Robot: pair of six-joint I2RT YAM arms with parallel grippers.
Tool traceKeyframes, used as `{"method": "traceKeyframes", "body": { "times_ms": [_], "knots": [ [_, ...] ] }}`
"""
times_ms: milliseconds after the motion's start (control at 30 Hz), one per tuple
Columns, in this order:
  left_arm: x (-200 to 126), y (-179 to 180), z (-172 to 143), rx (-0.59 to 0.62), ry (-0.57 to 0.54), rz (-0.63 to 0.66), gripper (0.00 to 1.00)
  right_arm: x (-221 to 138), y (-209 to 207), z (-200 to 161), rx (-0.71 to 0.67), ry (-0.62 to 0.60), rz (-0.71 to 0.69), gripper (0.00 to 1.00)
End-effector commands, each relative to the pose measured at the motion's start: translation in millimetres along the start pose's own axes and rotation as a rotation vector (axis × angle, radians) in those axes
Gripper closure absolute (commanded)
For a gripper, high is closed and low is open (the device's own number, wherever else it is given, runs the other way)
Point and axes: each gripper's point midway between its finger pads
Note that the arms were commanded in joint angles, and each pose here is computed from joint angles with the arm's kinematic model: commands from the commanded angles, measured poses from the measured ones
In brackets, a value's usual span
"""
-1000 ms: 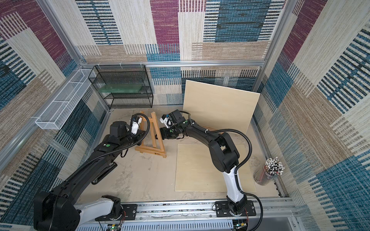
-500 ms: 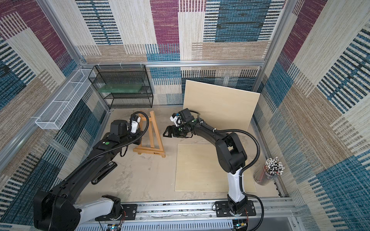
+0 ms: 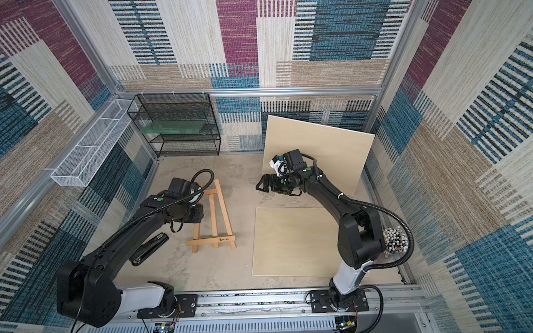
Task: Disassemble the easel
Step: Place the drawing board at the center of the board.
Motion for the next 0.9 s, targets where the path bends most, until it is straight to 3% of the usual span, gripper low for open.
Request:
{"method": "traceKeyframes", "body": {
  "times_ms": [0,200,567,867],
  "knots": [
    [16,-6,-27,-0.061,0.123,-0.018,1.00,-10,7,-10,-0.007,0.016,0.021,0.04],
    [43,6,-60,-0.039,0.277,0.062,1.00,-20,12,-14,-0.012,-0.001,0.028,0.03],
    [69,24,-62,0.022,0.405,0.165,1.00,-26,9,-22,-0.007,-0.010,0.019,0.01],
    [78,22,-69,0.014,0.444,0.147,1.00,-31,4,-27,0.007,-0.022,0.014,0.00]
  ]
}}
Point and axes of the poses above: each gripper's point midway between its finger pads, its own x axis out along the fingers, its own y axis along the line the jaws close on, z = x × y, and after that the axes turned 8 degrees about x, right-handed
